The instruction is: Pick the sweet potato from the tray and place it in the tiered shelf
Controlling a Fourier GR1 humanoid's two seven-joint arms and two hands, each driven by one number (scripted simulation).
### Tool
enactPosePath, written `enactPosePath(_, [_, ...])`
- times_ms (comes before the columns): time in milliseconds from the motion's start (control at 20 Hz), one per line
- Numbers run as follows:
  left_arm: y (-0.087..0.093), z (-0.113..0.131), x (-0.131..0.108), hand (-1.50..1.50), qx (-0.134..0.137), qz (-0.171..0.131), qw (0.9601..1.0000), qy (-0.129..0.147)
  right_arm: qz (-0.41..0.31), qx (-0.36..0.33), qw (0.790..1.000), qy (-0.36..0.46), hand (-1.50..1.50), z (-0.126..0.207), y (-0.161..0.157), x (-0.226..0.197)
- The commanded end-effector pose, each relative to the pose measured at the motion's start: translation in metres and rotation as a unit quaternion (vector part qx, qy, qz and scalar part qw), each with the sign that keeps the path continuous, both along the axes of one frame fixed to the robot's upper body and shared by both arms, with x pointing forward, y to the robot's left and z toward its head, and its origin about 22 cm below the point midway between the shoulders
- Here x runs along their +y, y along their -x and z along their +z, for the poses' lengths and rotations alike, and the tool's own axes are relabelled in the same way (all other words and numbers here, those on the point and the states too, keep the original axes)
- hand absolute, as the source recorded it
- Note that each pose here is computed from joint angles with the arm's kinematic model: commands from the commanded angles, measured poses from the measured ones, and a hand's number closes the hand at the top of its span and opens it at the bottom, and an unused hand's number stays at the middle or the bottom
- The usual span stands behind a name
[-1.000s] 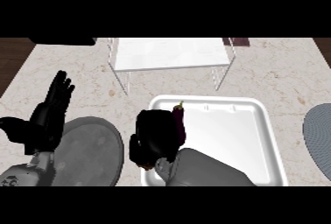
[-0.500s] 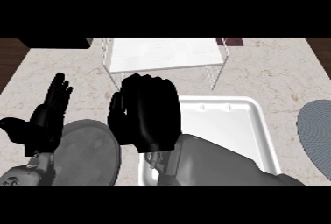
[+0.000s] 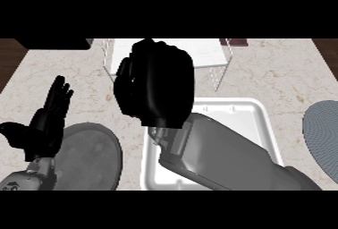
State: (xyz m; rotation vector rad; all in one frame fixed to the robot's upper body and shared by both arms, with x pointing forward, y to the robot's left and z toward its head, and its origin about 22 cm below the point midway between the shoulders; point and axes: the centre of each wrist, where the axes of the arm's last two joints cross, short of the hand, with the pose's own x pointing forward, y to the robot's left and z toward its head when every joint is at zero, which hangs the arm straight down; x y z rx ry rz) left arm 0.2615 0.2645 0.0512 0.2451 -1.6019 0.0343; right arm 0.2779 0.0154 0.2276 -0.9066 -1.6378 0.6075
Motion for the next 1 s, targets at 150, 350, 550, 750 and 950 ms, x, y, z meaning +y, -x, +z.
enactPosePath(150, [0.006, 0.002, -0.003, 0.00, -0.004, -0.012, 0.9999, -0.002, -0.105, 0.030, 0.993, -0.045, 1.50, -0.004, -0.036, -0.003])
enactPosePath(350, [0.016, 0.004, 0.014, 0.00, -0.005, -0.001, 1.0000, 0.005, -0.111, 0.032, 0.992, -0.050, 1.50, -0.035, -0.059, -0.032])
enactPosePath(550, [0.002, 0.018, -0.006, 0.00, -0.002, -0.011, 0.9999, -0.004, -0.117, 0.006, 0.991, -0.065, 1.50, -0.023, -0.077, -0.023])
enactPosePath(750, [0.002, 0.022, 0.004, 0.00, -0.006, -0.007, 0.9999, -0.004, -0.117, -0.005, 0.990, -0.076, 1.50, -0.049, -0.105, -0.041])
enactPosePath(950, [0.002, 0.012, 0.000, 0.00, -0.010, -0.015, 0.9998, 0.004, -0.128, -0.022, 0.989, -0.076, 1.50, -0.053, -0.124, -0.032])
